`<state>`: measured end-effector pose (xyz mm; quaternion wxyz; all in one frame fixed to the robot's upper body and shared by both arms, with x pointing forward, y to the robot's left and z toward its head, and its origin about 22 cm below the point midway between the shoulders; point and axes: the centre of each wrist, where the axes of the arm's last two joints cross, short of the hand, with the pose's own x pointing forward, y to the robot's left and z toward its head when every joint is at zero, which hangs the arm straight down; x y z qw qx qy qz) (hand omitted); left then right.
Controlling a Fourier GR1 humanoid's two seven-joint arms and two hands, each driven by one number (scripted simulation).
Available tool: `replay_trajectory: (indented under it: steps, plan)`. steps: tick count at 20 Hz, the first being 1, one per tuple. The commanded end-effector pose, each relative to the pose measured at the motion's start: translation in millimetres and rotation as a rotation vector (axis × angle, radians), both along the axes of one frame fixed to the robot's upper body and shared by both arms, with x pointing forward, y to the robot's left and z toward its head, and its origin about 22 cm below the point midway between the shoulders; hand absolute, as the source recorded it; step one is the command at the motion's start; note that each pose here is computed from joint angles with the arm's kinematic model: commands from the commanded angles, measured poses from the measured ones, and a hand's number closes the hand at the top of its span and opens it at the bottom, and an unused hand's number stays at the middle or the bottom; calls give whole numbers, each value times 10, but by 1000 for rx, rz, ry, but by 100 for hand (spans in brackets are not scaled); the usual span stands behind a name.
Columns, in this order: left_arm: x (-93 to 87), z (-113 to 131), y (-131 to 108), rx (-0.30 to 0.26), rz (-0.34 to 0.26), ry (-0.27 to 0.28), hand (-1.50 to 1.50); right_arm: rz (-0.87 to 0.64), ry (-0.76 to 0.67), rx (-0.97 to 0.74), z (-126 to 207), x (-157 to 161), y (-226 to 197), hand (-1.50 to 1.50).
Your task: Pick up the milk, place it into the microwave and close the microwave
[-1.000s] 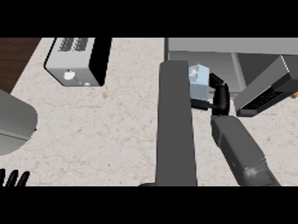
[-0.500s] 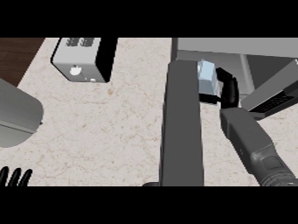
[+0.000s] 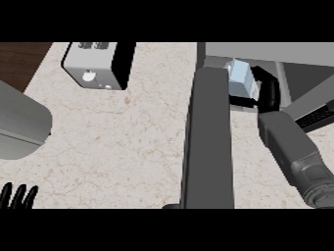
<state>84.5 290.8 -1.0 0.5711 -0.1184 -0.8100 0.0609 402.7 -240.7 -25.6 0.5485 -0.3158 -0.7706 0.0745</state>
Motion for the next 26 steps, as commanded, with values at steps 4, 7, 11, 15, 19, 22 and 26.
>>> replay_trajectory:
  steps: [4, 7, 11, 15, 19, 22, 26]
  plan:
    - [-14, -57, 14, 10, 9, 28, -150, -34, -120, 57, 308, 200, 90, 150]
    - [14, -27, 50, 23, -2, 28, -150, -91, -157, -58, 286, 161, -122, 150]
    - [149, 17, -42, 9, -27, 6, -150, -203, -173, -108, 393, 240, -16, 150]
    - [110, -60, -49, 1, -21, 19, -150, -266, -175, -136, 314, 193, -51, 150]
    - [141, -58, 40, 16, -43, 15, -150, -274, -184, -145, 384, 225, -105, 150]
    - [152, 0, 24, 24, -32, -16, -150, -567, 59, -325, -85, -174, -611, -150]
    - [245, -7, 50, 40, -63, -16, -150, -652, 124, -388, -286, -300, -519, -150]
